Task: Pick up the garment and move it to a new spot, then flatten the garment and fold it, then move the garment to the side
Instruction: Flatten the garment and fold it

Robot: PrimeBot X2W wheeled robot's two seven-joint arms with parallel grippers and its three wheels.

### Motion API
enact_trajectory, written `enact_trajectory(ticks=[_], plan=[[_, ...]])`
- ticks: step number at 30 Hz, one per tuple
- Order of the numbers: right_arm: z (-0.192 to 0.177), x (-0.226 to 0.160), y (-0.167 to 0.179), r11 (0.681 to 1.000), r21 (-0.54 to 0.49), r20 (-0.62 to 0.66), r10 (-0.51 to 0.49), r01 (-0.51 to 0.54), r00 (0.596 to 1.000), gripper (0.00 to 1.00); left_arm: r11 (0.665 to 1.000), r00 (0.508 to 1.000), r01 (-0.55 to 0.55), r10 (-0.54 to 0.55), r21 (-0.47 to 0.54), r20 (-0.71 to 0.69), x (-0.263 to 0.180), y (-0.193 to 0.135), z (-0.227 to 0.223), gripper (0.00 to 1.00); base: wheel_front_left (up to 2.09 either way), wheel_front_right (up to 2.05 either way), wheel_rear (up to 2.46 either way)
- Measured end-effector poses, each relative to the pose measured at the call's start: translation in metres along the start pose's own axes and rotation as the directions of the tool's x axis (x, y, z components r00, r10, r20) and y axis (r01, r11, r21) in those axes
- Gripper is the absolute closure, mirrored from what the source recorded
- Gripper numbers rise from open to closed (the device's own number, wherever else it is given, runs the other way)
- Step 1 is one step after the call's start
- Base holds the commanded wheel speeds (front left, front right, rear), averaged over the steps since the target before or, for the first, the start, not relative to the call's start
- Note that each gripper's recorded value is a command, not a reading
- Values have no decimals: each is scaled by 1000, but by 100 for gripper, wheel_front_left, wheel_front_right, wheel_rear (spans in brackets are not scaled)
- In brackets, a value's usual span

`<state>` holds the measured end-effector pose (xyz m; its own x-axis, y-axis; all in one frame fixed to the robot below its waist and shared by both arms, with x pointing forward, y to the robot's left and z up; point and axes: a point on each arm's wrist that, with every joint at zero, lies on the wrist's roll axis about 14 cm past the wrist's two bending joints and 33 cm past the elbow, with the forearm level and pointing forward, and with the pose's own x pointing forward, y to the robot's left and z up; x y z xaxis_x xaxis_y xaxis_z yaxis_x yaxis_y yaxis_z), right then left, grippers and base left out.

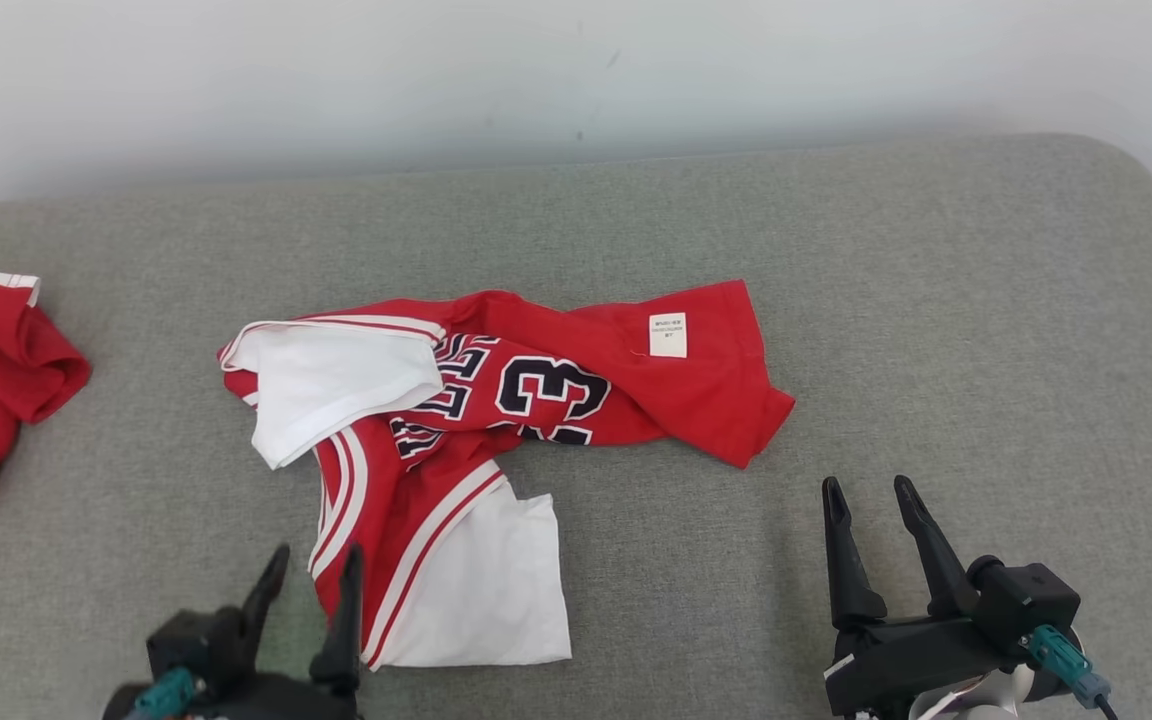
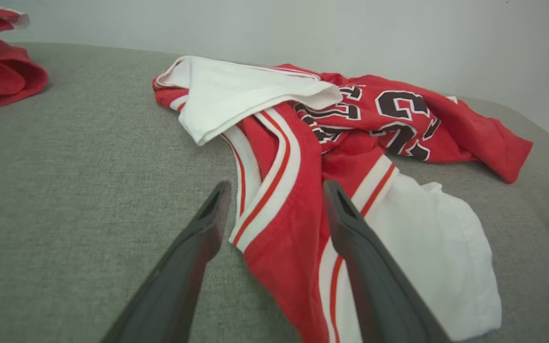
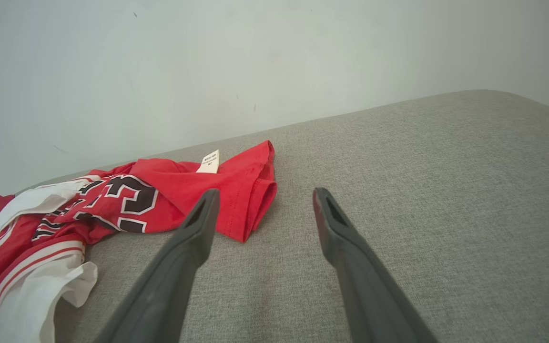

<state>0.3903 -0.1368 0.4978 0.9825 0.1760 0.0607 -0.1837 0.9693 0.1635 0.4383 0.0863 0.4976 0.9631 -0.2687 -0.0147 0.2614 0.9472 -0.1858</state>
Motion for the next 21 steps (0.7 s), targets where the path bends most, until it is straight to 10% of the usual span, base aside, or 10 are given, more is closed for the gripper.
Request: enact_trajectory(ticks=[9,10,11,12,21], plan=[[0,-5,-10,999,-3,-3,-32,32,999,0,999,996,-1,-5,-55,-94,-12,-11,-37,0,0,0,0],[-1,-6,-10,999,-3,-4,-34,34,999,0,998,995,-1,-5,-60,-102,-12,-12,-39,35,0,0,0],[-1,-6,-10,999,-3,-4,-34,34,999,0,998,995,-1,-5,-60,-102,-12,-12,-39,35,0,0,0],[-1,-6,-12,999,-3,-6,-38,38,999,0,998,994,-2,-5,-63,-110,-12,-12,-41,100,0,0,0],[-1,-3,-10,999,-7,-4,-32,32,999,0,996,995,-80,78,-36,-58,-11,18,-25,100,0,0,0]])
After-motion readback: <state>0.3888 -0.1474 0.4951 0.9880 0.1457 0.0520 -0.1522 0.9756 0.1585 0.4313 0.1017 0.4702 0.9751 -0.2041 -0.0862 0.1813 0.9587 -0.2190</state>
